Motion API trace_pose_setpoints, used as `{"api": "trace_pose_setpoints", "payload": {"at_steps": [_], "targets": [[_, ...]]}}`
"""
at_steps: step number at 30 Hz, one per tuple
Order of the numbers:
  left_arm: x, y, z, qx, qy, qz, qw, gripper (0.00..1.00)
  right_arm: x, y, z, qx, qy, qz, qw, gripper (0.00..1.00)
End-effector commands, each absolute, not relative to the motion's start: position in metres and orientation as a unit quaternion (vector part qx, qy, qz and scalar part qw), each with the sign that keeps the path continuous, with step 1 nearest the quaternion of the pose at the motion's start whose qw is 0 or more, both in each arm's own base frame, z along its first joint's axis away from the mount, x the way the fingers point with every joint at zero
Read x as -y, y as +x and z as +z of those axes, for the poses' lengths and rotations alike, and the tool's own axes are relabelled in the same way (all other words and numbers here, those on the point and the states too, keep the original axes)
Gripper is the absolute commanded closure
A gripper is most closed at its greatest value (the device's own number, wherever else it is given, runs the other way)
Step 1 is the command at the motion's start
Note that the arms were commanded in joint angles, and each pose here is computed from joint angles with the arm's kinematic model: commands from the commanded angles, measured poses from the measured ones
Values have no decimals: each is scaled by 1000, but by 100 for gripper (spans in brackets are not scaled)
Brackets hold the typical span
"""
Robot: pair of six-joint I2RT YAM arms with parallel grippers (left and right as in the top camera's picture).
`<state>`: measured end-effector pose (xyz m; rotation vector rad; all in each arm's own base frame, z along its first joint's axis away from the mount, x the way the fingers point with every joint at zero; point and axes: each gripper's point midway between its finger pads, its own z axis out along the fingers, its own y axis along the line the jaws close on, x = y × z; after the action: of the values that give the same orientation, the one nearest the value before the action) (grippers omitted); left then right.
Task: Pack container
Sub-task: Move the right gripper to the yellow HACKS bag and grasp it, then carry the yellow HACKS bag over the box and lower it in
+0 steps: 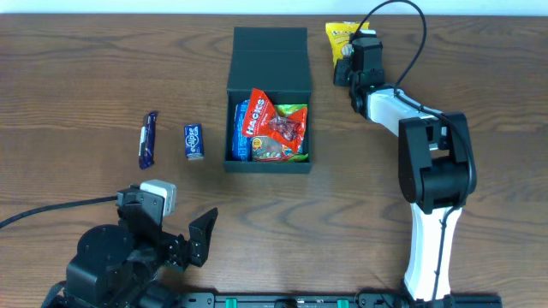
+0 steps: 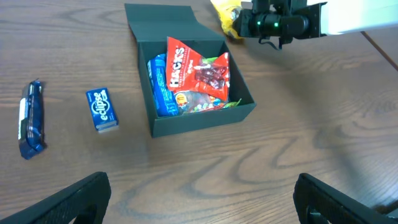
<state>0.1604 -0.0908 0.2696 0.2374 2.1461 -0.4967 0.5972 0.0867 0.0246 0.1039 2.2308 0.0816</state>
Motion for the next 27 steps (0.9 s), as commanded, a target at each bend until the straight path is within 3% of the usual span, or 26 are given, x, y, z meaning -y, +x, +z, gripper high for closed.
{"api": "trace_pose_setpoints", "payload": {"at_steps": [1,8,16,23,27], "targets": [[88,160,277,-861,102,-194,459,5,-81,584,2,-913,59,34,401,99],[88,160,277,-861,102,-193,458,5,-105,577,38,-913,31,94,396,99],[88,160,277,-861,101,-193,459,5,-125,549,120,-909,-21,98,406,99],[88,160,277,-861,101,-193,459,5,-167,500,192,-888,-165,86,420,99],[88,160,277,-861,101,-193,459,5,-212,460,212,-857,-284,135,408,99]]}}
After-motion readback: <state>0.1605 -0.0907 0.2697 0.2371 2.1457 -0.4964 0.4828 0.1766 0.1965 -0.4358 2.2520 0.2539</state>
